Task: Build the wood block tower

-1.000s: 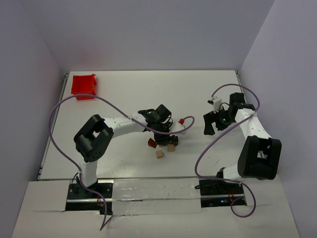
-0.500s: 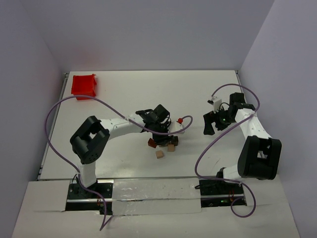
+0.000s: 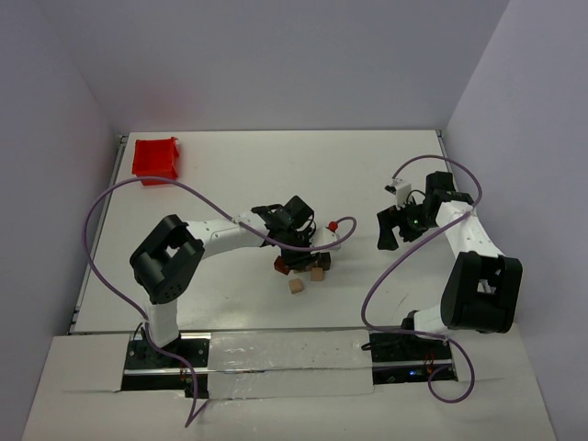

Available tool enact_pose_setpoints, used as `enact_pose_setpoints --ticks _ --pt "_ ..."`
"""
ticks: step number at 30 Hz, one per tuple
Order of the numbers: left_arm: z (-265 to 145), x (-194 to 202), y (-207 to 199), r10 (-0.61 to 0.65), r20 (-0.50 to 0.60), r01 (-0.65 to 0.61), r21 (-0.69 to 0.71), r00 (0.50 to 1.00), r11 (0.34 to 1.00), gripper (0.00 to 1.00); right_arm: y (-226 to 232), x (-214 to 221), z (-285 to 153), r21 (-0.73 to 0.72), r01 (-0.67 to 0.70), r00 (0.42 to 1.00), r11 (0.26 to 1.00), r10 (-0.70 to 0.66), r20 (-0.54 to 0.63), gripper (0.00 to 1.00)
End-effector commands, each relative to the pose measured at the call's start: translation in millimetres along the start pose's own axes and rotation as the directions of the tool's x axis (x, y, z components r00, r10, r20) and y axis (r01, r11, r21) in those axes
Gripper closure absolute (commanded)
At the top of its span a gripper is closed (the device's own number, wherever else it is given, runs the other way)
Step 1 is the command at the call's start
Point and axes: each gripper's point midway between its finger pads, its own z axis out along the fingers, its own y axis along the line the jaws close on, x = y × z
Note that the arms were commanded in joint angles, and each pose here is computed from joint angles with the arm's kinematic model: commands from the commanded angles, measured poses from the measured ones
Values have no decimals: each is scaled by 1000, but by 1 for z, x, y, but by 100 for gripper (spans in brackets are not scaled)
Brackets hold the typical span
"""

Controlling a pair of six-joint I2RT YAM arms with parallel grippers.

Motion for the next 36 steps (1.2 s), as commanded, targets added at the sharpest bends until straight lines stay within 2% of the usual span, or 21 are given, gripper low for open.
enact_pose_setpoints --ticks 1,22,25,30,36 --pt "-11 -17 -2 10 47 -11 8 999 1000 55 -1 -5 -6 5 11 1000 1000 -11 22 0" --pt "-3 -24 7 8 47 -8 -3 999 1000 57 -1 -3 -5 6 10 1000 1000 -10 12 0" --pt "-3 -24 6 9 47 -9 1 999 1000 51 -1 -2 -5 8 11 1000 1000 -11 10 0" --pt "-3 -23 6 11 47 -11 1 999 1000 35 -1 -2 -5 10 11 1000 1000 -11 13 0" --pt "-2 -23 8 13 46 -13 -6 999 1000 31 -1 -3 -5 10 8 1000 1000 -8 13 0"
